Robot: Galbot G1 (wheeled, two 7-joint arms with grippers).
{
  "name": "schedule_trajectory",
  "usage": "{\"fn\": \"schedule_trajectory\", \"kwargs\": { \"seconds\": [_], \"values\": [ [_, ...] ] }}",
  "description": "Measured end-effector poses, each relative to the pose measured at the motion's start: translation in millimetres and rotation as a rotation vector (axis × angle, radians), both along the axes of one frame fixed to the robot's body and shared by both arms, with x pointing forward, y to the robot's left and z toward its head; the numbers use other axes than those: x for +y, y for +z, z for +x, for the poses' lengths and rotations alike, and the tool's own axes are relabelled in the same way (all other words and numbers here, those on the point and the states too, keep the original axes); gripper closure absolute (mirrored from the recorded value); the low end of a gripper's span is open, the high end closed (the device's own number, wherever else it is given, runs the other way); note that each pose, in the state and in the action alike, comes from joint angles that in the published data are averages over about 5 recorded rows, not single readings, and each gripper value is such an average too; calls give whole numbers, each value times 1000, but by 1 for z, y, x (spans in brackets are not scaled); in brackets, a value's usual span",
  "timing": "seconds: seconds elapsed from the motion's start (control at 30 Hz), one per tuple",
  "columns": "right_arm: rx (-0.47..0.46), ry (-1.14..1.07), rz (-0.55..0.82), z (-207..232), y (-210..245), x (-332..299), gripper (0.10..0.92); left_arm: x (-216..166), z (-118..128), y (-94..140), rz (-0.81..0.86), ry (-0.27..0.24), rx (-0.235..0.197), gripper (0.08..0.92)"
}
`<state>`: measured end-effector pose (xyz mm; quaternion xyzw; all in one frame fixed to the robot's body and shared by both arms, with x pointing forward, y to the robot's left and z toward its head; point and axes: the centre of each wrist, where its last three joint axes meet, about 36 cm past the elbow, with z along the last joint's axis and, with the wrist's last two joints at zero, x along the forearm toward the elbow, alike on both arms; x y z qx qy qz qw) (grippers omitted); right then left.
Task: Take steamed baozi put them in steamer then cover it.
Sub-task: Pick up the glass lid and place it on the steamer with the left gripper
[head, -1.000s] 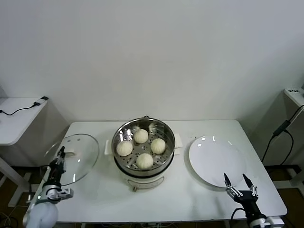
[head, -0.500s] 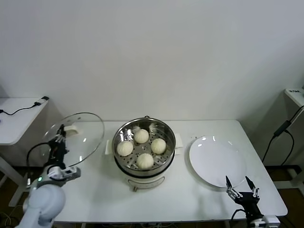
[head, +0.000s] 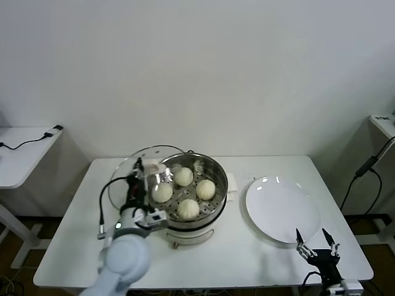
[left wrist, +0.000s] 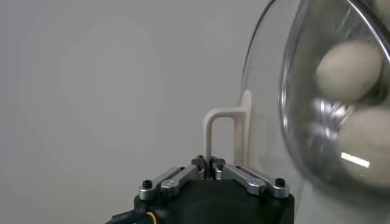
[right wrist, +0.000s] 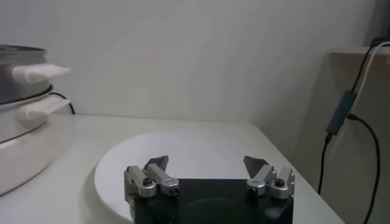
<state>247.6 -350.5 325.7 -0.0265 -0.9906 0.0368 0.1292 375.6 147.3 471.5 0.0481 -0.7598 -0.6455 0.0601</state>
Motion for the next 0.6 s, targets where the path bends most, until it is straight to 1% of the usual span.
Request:
{"fn": "schedule_trajectory", "kwargs": {
  "seconds": [0.17,0.33,0.47,0.6],
  "values": [
    [1,-9,-4,-2,-4,-2,200,-43,-3,-3,-8,-17,6,861],
    [-3,-22,-8,-4,-8,-5,200,-77,-5,-7,-6,-35,12,861],
    [-6,-32,-10,-6,-11,-7,200,-95,-2,-12,7,-44,13,861],
    [-11,-42,-11,-8,-12,-8,200,-105,2,-18,30,-45,21,861]
  ]
}}
